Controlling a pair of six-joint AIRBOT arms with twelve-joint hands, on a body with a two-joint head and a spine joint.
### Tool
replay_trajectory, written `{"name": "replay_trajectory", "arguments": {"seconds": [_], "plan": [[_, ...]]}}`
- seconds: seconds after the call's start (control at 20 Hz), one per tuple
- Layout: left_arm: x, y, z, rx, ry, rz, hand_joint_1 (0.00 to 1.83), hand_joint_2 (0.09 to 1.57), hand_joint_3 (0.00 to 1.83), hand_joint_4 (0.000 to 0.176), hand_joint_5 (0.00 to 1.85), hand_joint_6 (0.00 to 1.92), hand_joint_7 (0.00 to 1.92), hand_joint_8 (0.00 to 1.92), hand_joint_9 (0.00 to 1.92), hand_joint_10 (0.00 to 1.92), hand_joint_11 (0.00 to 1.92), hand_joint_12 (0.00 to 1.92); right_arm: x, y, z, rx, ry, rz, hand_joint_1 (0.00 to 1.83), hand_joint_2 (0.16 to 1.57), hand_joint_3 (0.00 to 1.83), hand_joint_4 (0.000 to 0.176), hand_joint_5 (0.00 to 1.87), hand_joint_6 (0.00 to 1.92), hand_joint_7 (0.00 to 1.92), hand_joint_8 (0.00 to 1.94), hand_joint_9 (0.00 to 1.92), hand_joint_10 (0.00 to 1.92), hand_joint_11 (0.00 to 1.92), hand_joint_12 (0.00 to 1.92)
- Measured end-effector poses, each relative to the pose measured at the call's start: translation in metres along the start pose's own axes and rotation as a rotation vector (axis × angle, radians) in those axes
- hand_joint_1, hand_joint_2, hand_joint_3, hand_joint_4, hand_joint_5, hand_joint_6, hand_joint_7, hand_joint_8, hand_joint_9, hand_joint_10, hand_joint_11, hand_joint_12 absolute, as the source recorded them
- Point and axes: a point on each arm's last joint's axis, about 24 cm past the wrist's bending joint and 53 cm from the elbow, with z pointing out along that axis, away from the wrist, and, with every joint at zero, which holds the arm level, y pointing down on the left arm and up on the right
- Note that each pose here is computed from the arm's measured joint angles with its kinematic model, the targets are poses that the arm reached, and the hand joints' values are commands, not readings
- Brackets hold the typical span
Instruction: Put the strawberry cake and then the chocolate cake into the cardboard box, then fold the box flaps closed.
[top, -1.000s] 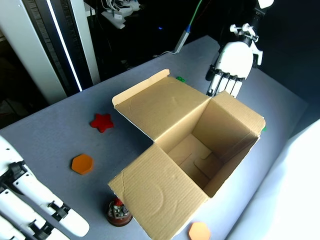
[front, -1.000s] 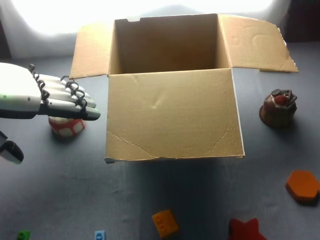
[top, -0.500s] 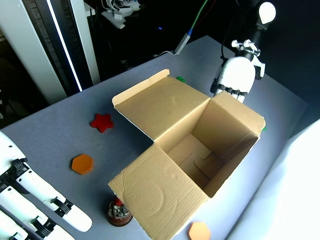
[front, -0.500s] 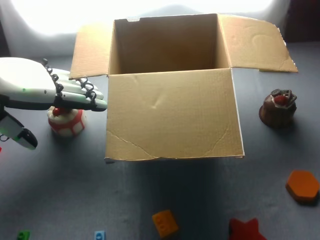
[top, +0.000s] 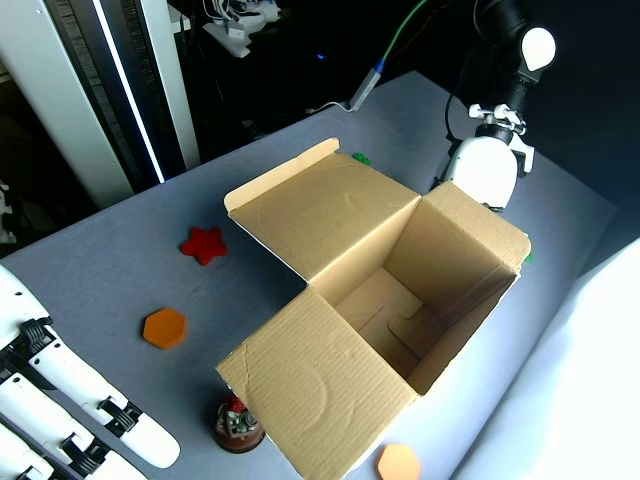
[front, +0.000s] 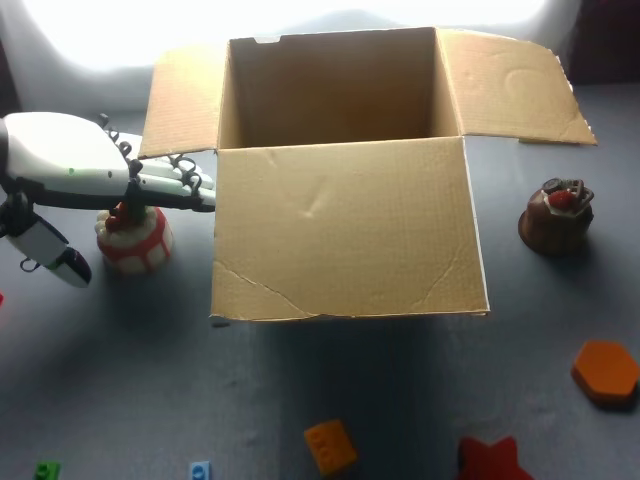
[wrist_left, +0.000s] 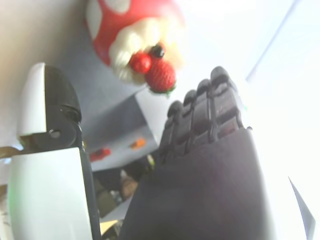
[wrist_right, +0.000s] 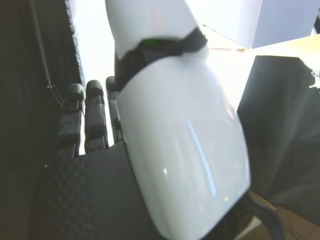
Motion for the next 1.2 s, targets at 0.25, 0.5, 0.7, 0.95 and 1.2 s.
{"name": "replay_trajectory", "arguments": {"seconds": [0.25,0.5,0.7,0.95,1.2], "plan": [[0.007,0.014,0.006,-0.027,0.014,-0.005,1.23,0.92,0.00,0.017,0.03,0.00,0.00,0.00,0.00,0.00,0.00,0.18,0.000,0.000,0.000,0.000,0.000,0.000,1.30,0.93,0.00,0.000,0.00,0.00,0.01,0.00,0.00,0.00,0.00,0.00],[0.006,0.017,0.011,-0.029,0.010,-0.010,1.25,0.93,0.00,0.036,0.04,0.00,0.00,0.00,0.00,0.00,0.00,0.14,0.000,0.000,0.000,0.000,0.000,0.000,1.28,0.94,0.00,0.002,0.00,0.00,0.00,0.00,0.00,0.00,0.00,0.00],[0.006,0.018,0.016,-0.031,0.009,-0.005,1.24,0.94,0.00,0.046,0.00,0.00,0.00,0.00,0.00,0.00,0.00,0.10,0.000,0.000,0.000,0.000,0.000,0.000,1.30,0.94,0.00,0.002,0.00,0.00,0.01,0.00,0.00,0.00,0.00,0.00],[0.007,0.015,0.021,-0.023,0.013,-0.002,1.20,0.96,0.00,0.027,0.05,0.01,0.01,0.00,0.00,0.00,0.00,0.26,0.000,0.000,0.000,0.000,0.000,0.000,1.30,0.96,0.01,0.007,0.00,0.00,0.01,0.00,0.00,0.00,0.00,0.00],[0.008,0.016,0.020,-0.025,0.010,0.010,1.25,1.02,0.01,0.027,0.43,0.03,0.49,0.03,0.62,0.11,0.18,1.15,0.000,0.000,0.000,0.000,0.000,-0.003,1.32,0.97,0.02,0.002,0.00,0.00,0.04,0.01,0.00,0.00,0.00,0.00]]}}
